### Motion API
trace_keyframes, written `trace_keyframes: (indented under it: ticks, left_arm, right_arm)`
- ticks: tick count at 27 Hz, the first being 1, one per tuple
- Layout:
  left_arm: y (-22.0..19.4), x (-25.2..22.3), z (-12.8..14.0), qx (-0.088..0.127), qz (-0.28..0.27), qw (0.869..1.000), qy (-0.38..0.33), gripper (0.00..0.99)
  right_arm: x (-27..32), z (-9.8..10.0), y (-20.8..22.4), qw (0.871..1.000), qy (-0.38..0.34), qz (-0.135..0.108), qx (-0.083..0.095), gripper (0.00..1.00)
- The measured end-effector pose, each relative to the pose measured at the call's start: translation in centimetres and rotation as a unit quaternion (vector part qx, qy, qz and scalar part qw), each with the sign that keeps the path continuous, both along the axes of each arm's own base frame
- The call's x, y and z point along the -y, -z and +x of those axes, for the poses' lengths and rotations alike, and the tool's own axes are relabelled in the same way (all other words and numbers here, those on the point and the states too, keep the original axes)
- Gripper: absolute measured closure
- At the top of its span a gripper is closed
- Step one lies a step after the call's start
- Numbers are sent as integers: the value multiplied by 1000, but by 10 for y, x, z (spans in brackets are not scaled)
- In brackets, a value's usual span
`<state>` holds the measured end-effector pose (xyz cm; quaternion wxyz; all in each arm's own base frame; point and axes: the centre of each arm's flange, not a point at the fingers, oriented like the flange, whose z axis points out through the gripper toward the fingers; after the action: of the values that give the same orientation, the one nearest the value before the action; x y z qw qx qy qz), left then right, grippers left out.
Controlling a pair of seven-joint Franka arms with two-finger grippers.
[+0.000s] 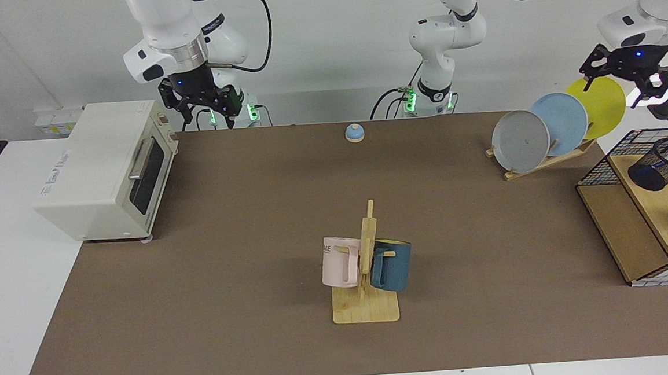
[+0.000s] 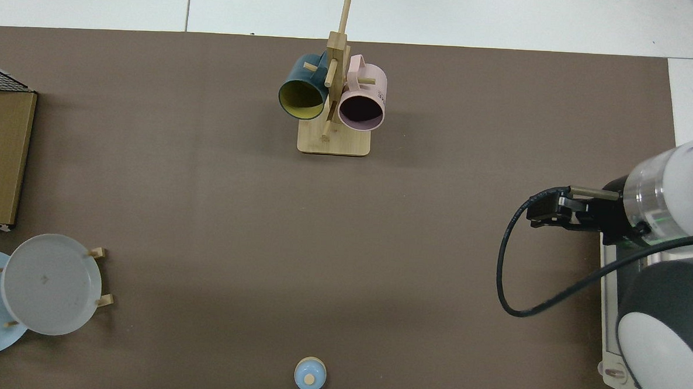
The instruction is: Put markers into pen holder
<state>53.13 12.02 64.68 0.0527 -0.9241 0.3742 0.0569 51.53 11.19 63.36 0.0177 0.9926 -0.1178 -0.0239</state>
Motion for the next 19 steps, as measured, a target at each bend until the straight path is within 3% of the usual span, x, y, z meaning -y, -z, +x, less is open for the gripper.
trace_keyframes:
  ticks: [9,19]
  left_arm:
    - [5,44,1,13,-58,990,-129,0]
    - [14,85,7,27,-72,979,-188,0]
  right_arm:
    - [0,0,0,1000,0,0,0,0]
    - [0,0,0,1000,0,0,0,0]
